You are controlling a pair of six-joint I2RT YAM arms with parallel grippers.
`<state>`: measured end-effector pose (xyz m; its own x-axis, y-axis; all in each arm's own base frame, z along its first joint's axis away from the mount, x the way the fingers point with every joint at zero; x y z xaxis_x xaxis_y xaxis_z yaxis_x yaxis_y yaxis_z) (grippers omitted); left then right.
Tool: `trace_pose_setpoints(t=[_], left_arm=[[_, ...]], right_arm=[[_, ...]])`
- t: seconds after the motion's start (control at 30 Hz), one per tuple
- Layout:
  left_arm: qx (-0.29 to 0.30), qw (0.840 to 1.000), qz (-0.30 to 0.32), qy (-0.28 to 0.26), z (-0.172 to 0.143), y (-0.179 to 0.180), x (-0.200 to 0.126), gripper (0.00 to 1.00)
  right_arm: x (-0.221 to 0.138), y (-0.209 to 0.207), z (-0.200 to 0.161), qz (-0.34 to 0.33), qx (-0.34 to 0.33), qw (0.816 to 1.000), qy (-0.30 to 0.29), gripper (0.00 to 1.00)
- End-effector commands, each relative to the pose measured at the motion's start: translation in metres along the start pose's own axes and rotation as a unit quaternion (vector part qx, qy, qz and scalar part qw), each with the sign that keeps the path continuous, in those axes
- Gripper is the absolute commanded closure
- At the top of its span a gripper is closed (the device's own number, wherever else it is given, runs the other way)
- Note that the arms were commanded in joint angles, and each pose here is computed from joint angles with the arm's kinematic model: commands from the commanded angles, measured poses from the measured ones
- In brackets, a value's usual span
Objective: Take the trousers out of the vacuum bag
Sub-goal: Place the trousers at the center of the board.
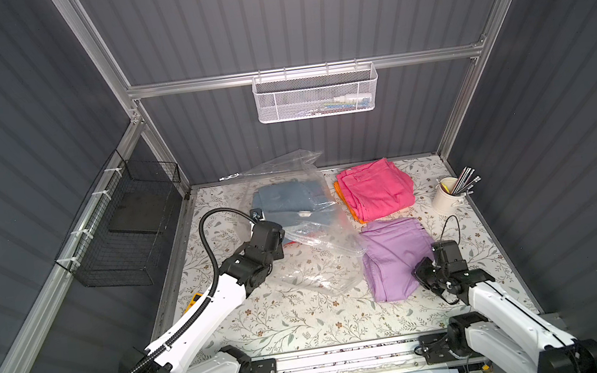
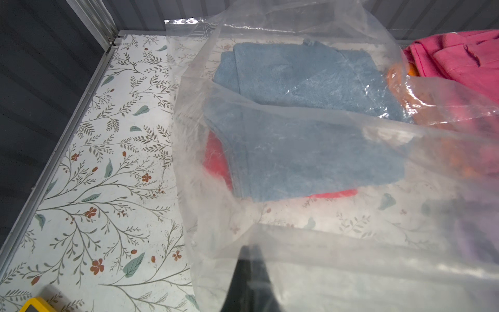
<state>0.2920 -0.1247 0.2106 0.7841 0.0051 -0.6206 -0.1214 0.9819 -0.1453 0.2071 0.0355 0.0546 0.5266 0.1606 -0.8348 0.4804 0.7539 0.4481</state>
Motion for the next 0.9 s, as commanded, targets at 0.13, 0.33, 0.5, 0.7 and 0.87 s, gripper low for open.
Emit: trace_pose_setpoints(t=[0.13, 0.33, 0.5, 0.7, 0.87], left_arm=[[-0.013, 1.000, -0.011, -0.009, 0.011, -0.003, -0.006, 1.00], [-0.010, 1.000, -0.014, -0.009, 0.013, -0.006, -0.005, 1.00], [-0.006, 1.000, -0.011, -0.010, 0.014, -0.006, -0.004, 1.00], [-0.007, 1.000, -0.014, -0.009, 0.013, -0.006, -0.004, 1.00], [-0.010, 1.000, -0.015, -0.013, 0.014, -0.005, -0.006, 1.00]], right_arm=[[-0.019, 0.024, 0.021, 0.038, -0.022, 0.998, -0.038, 0.30], [-0.074, 0.014, 0.020, 0.021, -0.030, 0.996, -0.087, 0.06], [-0.132, 0.016, 0.033, 0.016, -0.047, 0.987, -0.153, 0.01], [-0.147, 0.058, 0.050, 0.075, -0.088, 0.983, -0.141, 0.01], [-0.102, 0.077, 0.046, 0.101, -0.094, 0.987, -0.086, 0.01]])
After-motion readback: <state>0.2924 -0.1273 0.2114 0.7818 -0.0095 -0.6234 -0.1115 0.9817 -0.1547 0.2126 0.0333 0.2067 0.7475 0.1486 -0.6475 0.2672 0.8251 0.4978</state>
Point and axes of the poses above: each gripper's point midway between its finger pads, its own x axis out along the fingers, its own y axis along the line the jaws close on, z = x × y, the point moved 3 cm from there along -x, back along the fingers, and after that the axes turned 10 degrees about -x, right-handed, at the moved point
